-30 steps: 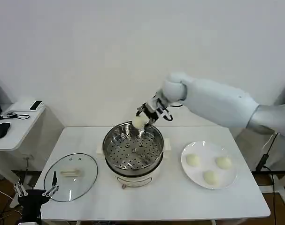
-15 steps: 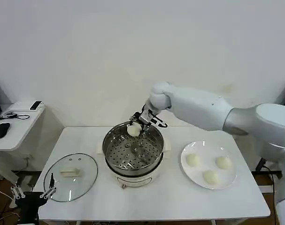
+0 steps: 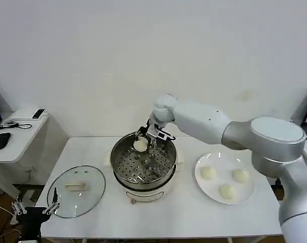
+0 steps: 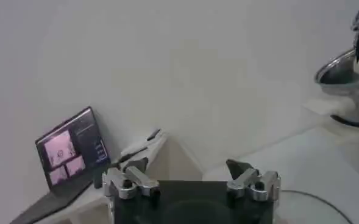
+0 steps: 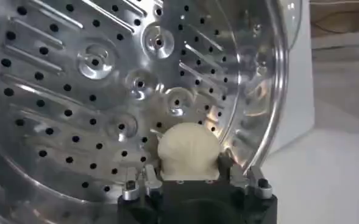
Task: Take steamed baozi put them in steamer then cover it.
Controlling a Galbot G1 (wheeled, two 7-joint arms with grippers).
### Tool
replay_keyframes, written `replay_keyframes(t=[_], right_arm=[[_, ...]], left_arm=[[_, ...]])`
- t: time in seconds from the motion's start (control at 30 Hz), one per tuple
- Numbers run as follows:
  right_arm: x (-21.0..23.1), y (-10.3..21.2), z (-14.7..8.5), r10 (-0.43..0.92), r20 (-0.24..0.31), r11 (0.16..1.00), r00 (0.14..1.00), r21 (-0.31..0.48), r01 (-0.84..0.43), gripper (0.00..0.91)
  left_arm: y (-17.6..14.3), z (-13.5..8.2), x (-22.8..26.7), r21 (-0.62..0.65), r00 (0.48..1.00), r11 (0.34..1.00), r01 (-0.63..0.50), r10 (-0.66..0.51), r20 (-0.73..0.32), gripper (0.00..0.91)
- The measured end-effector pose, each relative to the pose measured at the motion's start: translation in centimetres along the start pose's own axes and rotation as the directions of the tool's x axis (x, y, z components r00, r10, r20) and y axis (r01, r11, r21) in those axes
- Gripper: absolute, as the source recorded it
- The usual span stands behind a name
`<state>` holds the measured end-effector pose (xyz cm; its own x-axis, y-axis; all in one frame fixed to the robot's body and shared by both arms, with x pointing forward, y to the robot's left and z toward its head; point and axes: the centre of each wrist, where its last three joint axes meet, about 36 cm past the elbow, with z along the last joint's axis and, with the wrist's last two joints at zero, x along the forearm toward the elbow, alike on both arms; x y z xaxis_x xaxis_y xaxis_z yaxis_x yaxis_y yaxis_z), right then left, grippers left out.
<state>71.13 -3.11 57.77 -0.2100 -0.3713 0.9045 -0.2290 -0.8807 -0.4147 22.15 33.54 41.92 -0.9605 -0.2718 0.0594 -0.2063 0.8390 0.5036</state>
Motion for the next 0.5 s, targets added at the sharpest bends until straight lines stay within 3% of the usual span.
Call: replay_keyframes(t=[0.03,0.1,0.5], right_arm=[[-0.1,0.0,0.0,-0.004,-0.001,1.0,1.0,0.005,0.004,0.786],[-0.2,0.1,0.2,-0.008,-0.002,1.0,1.0,0.011,0.008,0.907],[1.9,-0.2,0.6,0.016,-0.016,1.0,1.0,-0.003,-0.016,0.907]], left_arm=[[0.0,0.0,0.0,-0.001,1.0,1.0,0.0,0.0,0.0,0.907],[0.0,0.1,0.0,-0.002,1.0,1.0,-0.001,0.001,-0.001,0.907],[-0.1,0.1,0.0,0.0,1.0,1.0,-0.005,0.005,-0.001,0.907]])
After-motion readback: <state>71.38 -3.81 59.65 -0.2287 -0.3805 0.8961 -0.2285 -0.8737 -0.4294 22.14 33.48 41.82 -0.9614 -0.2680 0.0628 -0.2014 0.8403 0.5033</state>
